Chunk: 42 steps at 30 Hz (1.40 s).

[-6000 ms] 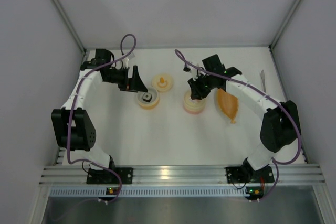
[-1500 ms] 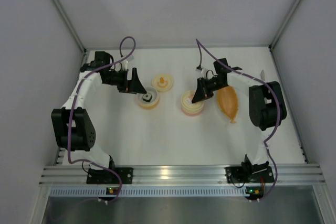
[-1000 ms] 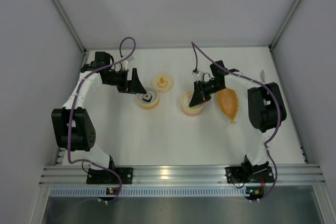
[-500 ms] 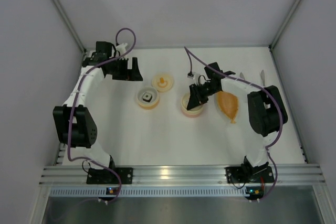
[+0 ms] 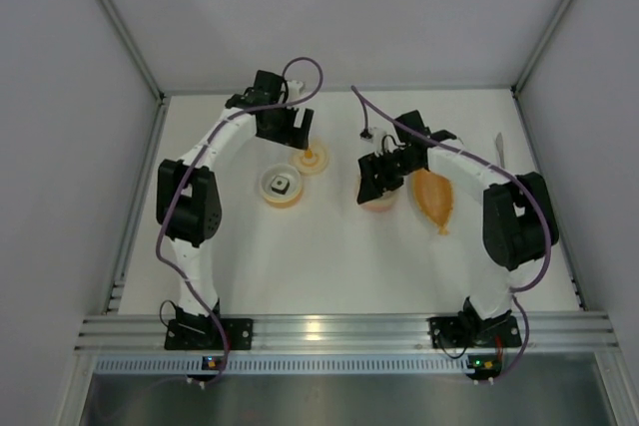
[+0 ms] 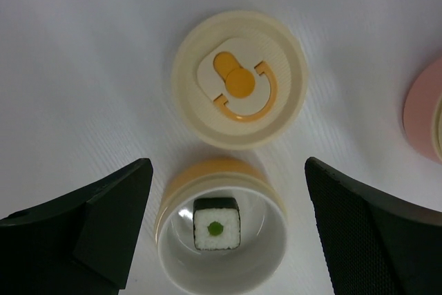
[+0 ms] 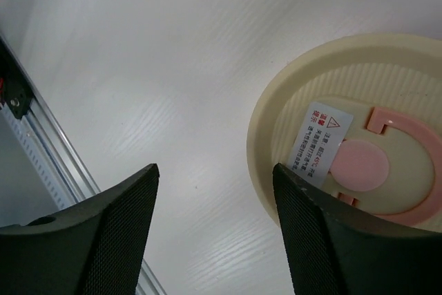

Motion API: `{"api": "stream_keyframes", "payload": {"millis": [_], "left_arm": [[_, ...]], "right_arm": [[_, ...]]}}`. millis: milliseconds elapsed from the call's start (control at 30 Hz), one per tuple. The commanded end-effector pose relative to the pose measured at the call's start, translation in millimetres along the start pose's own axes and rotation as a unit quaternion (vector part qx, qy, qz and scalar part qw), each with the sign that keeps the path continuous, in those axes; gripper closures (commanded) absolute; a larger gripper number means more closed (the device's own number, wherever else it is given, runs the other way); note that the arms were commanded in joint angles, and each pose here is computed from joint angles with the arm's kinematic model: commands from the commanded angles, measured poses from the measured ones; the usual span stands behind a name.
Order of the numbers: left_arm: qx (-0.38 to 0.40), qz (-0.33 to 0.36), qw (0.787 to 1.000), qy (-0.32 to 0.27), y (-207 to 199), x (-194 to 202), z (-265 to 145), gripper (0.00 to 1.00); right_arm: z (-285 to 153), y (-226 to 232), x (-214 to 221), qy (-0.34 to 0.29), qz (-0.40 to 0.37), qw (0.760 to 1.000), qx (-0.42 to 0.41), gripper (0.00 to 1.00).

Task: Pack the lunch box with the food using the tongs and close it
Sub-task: Adjust the box lid on the packing box, then move the box lid to the center of the board.

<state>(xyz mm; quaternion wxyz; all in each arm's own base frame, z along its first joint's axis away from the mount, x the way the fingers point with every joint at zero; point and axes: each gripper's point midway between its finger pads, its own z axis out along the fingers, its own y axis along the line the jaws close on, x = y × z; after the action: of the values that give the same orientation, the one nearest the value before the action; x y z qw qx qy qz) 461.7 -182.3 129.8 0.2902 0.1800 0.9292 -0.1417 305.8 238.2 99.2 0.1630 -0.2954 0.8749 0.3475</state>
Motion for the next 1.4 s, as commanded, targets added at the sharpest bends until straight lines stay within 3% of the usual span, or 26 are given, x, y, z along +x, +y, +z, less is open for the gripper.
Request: {"api": "stream_keyframes", "payload": {"millis": [0,67,233,533,1067,1367], "left_arm": [[-0.029,0.035,0.998,-0.046,0,-38,9,0.04],[-0.024,0.034,0.998,-0.043,0,-40,20,0.06],[0.018,0.054,0.998,-0.006,-17,-32,45,0.27],[-0.013,0.091,0.996,-0.012,-6,-37,64,0.20],[0.016,0.111,0.991,0.067,-17,10,106,0.32],[0.041,0.157,0.978,0.130,-51,67,93,0.52]], "right_arm": [[-27,5,-30,-0.042,-0.044,0.997,0.037,0.32],[-36,12,-40,-0.059,-0.052,0.996,0.035,0.32],[-55,28,-52,-0.081,-0.065,0.994,0.033,0.31],[-83,52,-65,-0.114,-0.087,0.989,0.027,0.28],[-97,55,-55,-0.113,-0.087,0.989,0.045,0.27],[-102,55,-51,-0.112,-0.092,0.988,0.054,0.26]]}}
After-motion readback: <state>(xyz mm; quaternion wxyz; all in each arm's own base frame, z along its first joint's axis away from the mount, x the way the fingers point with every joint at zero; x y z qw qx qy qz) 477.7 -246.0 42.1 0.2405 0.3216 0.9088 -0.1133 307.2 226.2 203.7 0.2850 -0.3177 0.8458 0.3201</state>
